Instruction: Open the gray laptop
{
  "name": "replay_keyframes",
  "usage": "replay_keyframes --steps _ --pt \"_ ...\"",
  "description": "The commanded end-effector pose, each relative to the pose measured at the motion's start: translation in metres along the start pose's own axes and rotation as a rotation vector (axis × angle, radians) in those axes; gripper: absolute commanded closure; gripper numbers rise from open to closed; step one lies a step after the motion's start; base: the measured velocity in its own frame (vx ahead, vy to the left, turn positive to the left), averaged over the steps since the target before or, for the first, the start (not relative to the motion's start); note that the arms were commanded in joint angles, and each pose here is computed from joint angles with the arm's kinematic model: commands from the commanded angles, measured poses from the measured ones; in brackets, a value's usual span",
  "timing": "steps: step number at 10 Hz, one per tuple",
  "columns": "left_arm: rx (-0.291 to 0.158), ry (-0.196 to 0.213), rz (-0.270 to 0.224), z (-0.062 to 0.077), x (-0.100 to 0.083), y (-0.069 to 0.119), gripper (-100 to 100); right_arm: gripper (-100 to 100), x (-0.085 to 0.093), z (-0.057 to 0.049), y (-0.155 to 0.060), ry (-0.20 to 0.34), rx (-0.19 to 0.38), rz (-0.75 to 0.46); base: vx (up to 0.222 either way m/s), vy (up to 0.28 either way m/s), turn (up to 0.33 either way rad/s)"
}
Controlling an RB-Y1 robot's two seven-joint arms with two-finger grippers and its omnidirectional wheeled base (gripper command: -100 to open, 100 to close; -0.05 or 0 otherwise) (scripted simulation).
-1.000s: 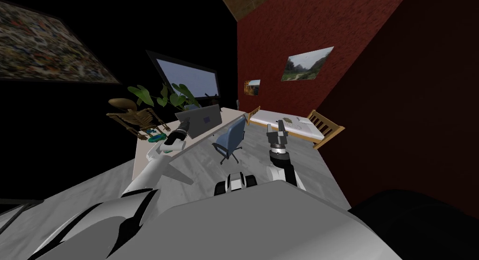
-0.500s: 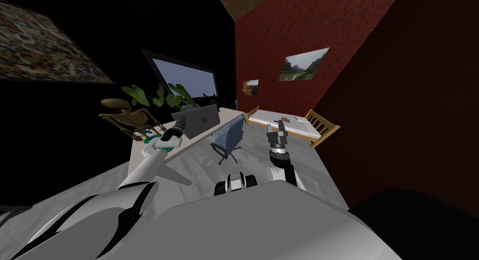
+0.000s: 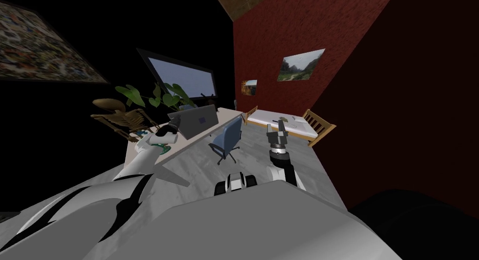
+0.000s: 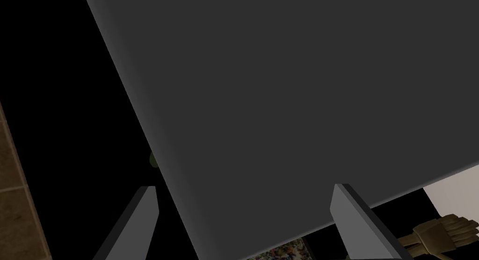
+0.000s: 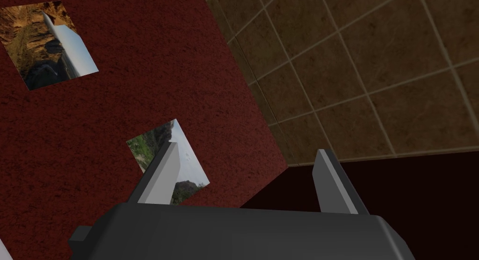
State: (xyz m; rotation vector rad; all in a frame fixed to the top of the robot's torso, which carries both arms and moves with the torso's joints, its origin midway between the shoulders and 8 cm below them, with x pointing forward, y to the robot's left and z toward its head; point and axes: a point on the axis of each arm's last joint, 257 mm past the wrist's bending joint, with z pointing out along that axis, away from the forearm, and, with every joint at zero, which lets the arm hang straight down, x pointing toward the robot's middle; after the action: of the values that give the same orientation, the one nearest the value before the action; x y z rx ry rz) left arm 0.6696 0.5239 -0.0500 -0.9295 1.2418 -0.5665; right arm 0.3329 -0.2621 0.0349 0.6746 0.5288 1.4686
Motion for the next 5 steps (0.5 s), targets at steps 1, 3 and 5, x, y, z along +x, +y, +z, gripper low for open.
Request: replay_keyframes --steps 1,3,5 --pt "-0.058 -0.029 0.005 0.007 -0.023 0.013 -100 0 0.0 0.0 0.0 0.0 0.0 0.0 -0.013 -0.038 -0.035" --pt "-0.081 -0.047 0.006 0.011 -0.038 0.015 -100 0 0.0 0.0 0.0 0.0 0.0 0.0 -0.011 -0.036 -0.032" --pt "-0.123 -0.08 0.004 0.016 -0.065 0.019 -100 0 0.0 0.0 0.0 0.0 0.0 0.0 -0.007 -0.029 -0.038"
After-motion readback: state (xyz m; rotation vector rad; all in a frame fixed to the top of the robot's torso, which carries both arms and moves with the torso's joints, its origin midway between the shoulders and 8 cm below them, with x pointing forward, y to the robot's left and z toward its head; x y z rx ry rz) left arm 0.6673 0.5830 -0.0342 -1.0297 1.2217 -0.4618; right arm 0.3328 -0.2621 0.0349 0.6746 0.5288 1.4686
